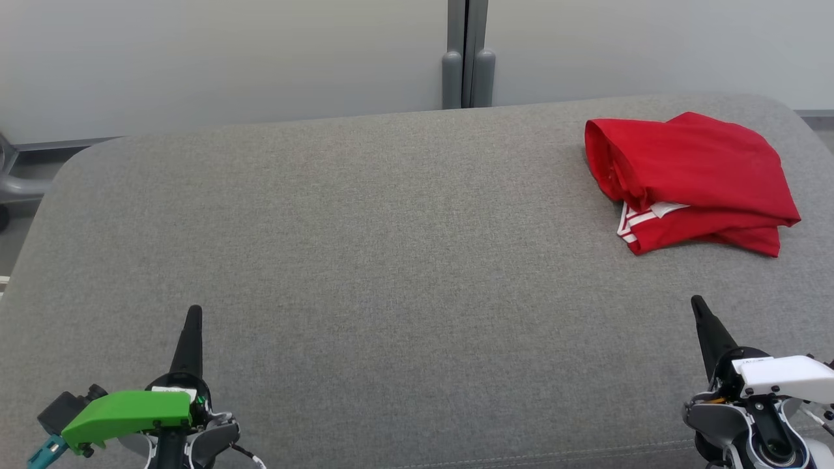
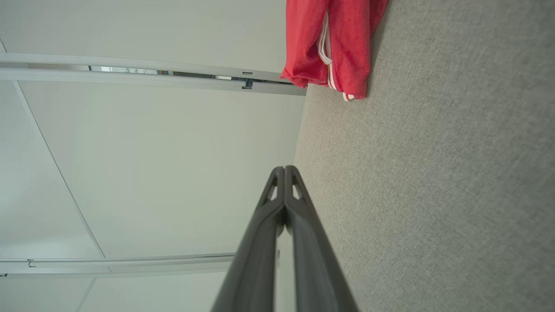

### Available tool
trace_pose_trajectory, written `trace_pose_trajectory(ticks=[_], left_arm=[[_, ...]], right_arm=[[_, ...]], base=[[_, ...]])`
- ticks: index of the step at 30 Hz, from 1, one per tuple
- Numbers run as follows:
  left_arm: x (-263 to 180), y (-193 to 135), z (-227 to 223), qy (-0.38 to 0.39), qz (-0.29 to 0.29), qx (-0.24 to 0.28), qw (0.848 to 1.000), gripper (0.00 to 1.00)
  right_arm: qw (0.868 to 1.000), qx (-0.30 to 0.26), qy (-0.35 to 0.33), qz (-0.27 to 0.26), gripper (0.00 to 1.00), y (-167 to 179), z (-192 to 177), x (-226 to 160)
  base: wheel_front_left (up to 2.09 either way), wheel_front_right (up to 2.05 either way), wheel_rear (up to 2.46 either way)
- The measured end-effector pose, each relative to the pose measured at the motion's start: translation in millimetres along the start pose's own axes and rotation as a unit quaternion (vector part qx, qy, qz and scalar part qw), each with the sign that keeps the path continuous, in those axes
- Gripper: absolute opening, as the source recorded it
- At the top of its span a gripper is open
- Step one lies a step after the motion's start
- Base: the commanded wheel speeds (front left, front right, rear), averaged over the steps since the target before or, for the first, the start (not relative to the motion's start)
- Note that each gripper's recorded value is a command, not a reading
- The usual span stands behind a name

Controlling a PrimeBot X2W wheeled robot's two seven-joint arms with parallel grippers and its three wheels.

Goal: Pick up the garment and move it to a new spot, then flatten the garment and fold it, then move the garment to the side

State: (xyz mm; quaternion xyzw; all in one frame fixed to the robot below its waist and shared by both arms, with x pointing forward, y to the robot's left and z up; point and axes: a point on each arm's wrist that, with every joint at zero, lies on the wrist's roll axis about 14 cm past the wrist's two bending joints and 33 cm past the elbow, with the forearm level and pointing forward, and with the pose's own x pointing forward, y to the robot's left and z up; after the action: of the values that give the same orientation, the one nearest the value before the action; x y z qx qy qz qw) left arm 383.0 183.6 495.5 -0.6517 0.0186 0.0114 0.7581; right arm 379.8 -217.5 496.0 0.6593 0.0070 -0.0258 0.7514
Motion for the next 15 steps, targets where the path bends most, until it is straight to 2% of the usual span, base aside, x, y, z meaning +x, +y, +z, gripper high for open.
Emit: trace_pose_trajectory(ticks=[15], left_arm=[[5.3,-4.7,-2.3,0.007,-0.008,-0.060,0.998,0.00]], right_arm=[[0.998,0.053,0.003,0.012,0.00,4.8,1.6,1.6]], base=[[0.00,0.00,0.00]])
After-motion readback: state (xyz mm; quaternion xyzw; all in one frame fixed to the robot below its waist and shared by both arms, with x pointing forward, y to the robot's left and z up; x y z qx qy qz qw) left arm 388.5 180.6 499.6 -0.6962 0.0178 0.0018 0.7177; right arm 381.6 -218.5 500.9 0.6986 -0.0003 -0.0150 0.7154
